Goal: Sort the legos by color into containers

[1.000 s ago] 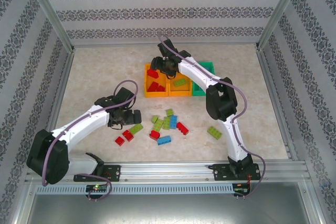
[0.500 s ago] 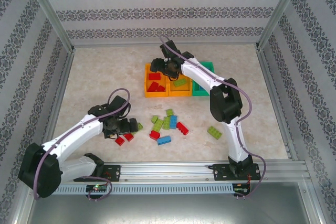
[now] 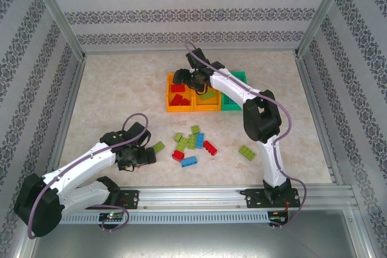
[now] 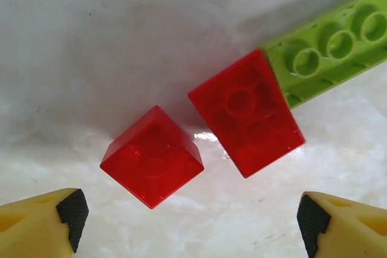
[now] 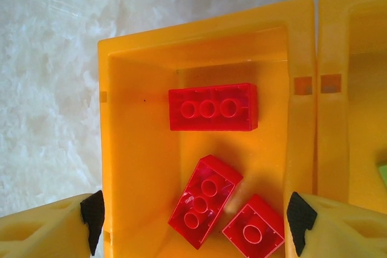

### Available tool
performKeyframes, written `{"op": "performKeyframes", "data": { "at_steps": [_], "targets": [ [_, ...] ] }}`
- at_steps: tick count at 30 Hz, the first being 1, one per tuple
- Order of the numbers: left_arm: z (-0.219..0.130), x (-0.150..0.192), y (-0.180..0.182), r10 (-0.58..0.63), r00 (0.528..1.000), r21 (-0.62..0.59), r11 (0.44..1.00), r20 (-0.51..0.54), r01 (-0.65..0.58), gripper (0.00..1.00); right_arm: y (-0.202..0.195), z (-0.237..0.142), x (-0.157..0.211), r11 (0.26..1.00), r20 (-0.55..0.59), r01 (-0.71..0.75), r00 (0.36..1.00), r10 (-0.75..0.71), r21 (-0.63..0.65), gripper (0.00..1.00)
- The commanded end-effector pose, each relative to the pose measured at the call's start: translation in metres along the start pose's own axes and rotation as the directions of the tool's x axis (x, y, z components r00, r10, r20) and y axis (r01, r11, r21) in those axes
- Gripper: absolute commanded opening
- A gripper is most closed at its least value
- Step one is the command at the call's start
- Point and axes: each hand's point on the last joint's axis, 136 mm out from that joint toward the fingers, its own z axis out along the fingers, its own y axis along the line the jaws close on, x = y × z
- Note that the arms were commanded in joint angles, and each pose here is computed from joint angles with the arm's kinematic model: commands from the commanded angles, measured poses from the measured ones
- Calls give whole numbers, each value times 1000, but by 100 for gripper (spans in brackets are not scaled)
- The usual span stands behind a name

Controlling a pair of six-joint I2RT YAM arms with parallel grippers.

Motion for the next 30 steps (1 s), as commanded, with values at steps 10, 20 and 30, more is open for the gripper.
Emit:
{"op": "performKeyframes", "data": {
  "at_steps": [10, 20, 30],
  "targets": [
    [18, 9, 16, -62, 998, -127, 990, 0, 62, 87, -6, -12, -2, 1000, 1, -17, 1000, 17, -10, 82],
    [26, 10, 24, -56, 998, -177, 983, -8, 54, 85, -7, -10, -1, 999, -3, -33, 999, 33, -15, 82],
    [37, -6, 7, -129, 991, -133, 982, 36, 133, 85, -15, -15, 1, 999, 1, -39, 999, 39, 1, 82]
  ]
}}
